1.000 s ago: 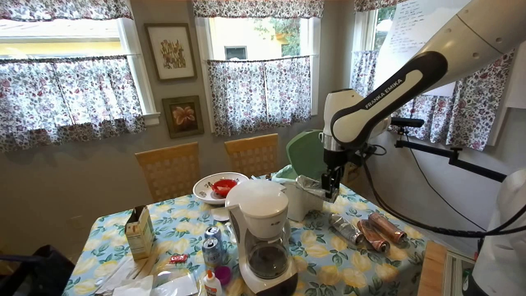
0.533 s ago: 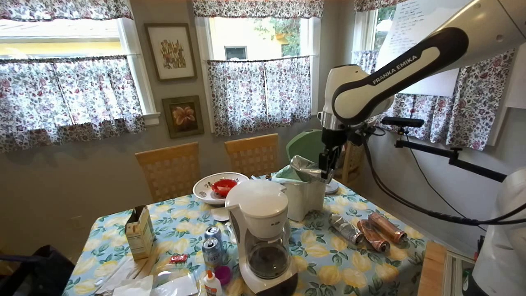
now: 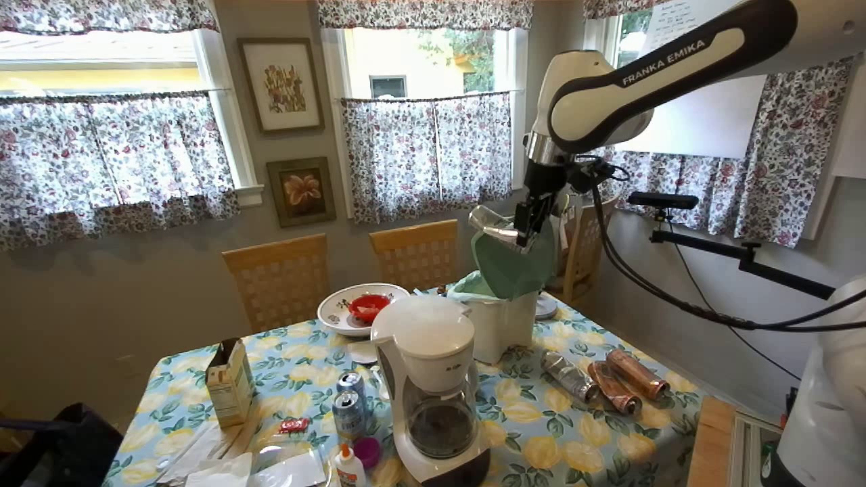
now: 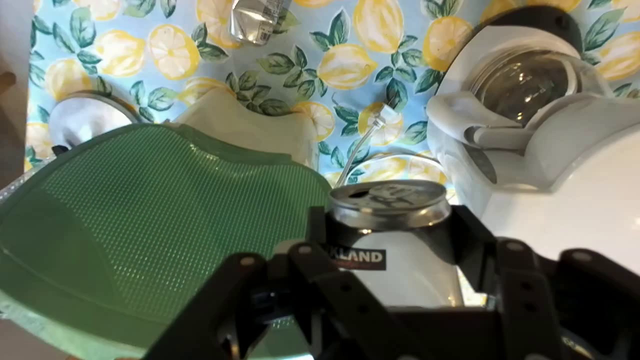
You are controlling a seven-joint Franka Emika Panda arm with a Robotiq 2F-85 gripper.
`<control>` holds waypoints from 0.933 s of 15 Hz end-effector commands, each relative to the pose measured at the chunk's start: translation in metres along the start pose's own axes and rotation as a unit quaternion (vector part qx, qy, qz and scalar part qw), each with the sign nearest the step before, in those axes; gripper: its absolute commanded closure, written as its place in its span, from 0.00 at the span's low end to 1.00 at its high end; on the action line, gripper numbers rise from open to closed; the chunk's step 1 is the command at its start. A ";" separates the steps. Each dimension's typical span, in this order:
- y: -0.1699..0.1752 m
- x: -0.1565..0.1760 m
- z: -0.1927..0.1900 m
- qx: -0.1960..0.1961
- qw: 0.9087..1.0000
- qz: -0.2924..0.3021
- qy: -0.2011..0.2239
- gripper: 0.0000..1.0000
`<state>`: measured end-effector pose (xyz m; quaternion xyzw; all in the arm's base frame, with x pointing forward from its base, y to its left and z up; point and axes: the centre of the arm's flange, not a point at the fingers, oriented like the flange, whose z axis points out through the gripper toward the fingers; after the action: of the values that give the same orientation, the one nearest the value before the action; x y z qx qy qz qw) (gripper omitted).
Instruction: Put one silver can in the bin then close the bin.
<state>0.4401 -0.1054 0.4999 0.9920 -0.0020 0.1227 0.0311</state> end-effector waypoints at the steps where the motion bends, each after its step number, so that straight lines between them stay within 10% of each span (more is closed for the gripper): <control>1: 0.011 0.013 -0.035 -0.010 1.000 0.012 0.021 0.63; 14: 0.120 0.043 -0.068 -0.029 0.988 0.136 0.070 0.63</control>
<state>0.4447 -0.1994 0.5810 0.9741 -0.1134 0.1899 0.0474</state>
